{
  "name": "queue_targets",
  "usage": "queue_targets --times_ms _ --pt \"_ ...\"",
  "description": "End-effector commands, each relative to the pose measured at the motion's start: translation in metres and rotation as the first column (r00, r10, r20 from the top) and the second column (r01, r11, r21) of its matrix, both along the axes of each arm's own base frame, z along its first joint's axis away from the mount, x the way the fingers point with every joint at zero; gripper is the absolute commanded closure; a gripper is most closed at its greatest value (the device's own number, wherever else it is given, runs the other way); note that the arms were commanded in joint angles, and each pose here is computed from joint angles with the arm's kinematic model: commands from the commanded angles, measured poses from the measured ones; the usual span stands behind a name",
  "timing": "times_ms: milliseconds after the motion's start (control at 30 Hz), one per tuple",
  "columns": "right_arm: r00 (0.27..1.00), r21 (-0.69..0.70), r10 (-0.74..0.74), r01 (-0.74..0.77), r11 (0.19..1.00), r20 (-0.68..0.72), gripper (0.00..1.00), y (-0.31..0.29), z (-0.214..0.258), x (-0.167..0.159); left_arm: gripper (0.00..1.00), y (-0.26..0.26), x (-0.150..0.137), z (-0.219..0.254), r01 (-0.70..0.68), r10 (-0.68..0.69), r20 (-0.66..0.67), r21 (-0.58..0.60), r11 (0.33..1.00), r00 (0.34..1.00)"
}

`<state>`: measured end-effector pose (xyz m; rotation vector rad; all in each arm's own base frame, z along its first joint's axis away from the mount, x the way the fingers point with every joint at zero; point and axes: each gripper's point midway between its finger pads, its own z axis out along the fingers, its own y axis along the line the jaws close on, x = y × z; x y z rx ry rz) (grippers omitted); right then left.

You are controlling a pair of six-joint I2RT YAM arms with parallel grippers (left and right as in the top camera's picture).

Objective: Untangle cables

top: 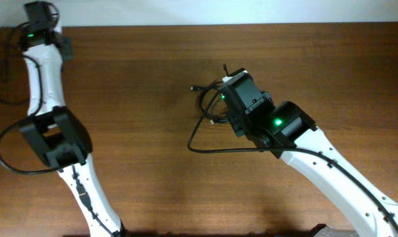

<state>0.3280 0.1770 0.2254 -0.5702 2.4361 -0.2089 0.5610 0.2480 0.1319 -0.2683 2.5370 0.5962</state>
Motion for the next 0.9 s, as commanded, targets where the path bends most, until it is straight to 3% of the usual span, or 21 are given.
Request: queue_targets --times_ms 0,200,233,267,300,367,433,500,567,667,767,867 --pt "1.0 -0.011 -0.02 0.02 1.0 0.022 0.96 -0.004 0.004 0.003 1.0 0.059 -0.037 -0.007 -0.095 0.094 -0.043 -0.013 0.995 0.995" --pt "1.0 -0.021 -0.02 0.02 1.0 0.009 0.96 -0.001 -0.005 0.008 1.0 0.062 -0.034 -0.007 -0.072 0.072 0.0 -0.069 0.995 0.997" --pt "1.0 -0.021 -0.02 0.02 1.0 0.009 0.95 0.0 -0.005 0.008 0.64 0.062 -0.034 -0.007 -0.072 0.072 0.001 -0.069 0.995 0.997" --pt "1.0 -0.021 -0.02 0.02 1.0 0.009 0.63 0.0 -0.005 0.008 0.01 0.062 -0.034 -0.007 -0.071 0.072 0.0 -0.069 0.995 0.997" --pt "1.0 -0.021 -0.02 0.02 1.0 0.009 0.62 0.0 -0.005 0.008 0.01 0.061 -0.034 -0.008 -0.071 0.071 -0.003 -0.071 0.995 0.997" --pt "1.0 -0.021 -0.02 0.02 1.0 0.009 0.72 0.0 -0.005 0.008 0.01 0.055 -0.035 -0.008 -0.062 0.061 -0.017 -0.077 0.995 0.998" --pt "1.0 -0.021 -0.02 0.02 1.0 0.01 0.66 0.0 -0.005 0.008 0.01 0.035 -0.027 0.009 -0.023 0.024 0.004 -0.074 0.997 1.0" --pt "0.999 -0.008 -0.02 0.021 1.0 0.026 0.63 0.002 -0.002 0.012 0.01 -0.021 -0.012 0.056 0.104 -0.093 0.092 -0.123 0.987 0.991" --pt "0.997 0.027 -0.036 0.035 0.999 0.065 0.53 0.004 0.004 0.022 0.01 -0.102 -0.015 0.107 0.238 -0.207 0.165 -0.196 0.951 0.964" --pt "0.958 0.205 -0.288 0.28 0.938 0.012 0.31 -0.049 0.002 0.051 0.01 -0.215 -0.034 0.138 0.392 -0.365 0.152 -0.239 0.888 0.919" --pt "0.89 0.235 -0.456 0.443 0.865 0.001 0.3 -0.126 0.003 0.072 0.01 -0.325 -0.047 0.133 0.566 -0.552 0.136 -0.29 0.772 0.823" --pt "0.904 0.171 -0.422 0.406 0.898 0.072 0.3 -0.159 0.012 0.086 0.01 -0.423 -0.08 0.127 0.764 -0.777 0.111 -0.312 0.565 0.62"
